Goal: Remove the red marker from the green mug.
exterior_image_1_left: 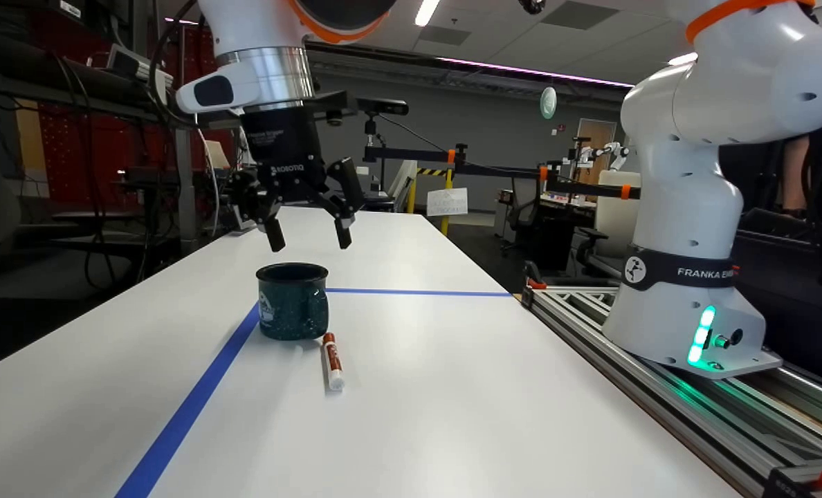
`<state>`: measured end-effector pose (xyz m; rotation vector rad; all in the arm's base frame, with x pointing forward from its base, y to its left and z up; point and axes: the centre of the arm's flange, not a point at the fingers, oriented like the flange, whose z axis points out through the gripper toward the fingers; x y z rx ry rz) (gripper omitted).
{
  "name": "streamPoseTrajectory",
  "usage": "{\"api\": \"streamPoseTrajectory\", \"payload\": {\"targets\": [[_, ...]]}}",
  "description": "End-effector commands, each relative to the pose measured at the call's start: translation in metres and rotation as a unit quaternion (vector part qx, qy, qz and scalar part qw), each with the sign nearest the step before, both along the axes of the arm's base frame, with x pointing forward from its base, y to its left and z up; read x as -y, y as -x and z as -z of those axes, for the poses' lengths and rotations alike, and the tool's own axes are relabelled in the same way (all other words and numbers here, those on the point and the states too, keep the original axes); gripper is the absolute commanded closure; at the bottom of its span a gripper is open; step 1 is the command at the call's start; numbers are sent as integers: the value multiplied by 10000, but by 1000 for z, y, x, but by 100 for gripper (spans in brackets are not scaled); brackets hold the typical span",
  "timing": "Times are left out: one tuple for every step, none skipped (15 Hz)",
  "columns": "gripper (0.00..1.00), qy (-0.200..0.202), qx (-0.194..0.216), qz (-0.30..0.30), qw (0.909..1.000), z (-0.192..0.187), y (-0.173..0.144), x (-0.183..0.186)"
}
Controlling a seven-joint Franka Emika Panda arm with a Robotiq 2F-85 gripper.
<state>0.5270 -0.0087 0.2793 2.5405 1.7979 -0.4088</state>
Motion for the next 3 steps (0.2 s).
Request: {"api": "streamPoseTrajectory", "payload": {"targets": [[0, 2, -1, 11, 10000, 0, 0, 0], [0, 4, -1, 18, 10000, 0, 0, 0], [0, 4, 0, 20, 10000, 0, 0, 0]]}}
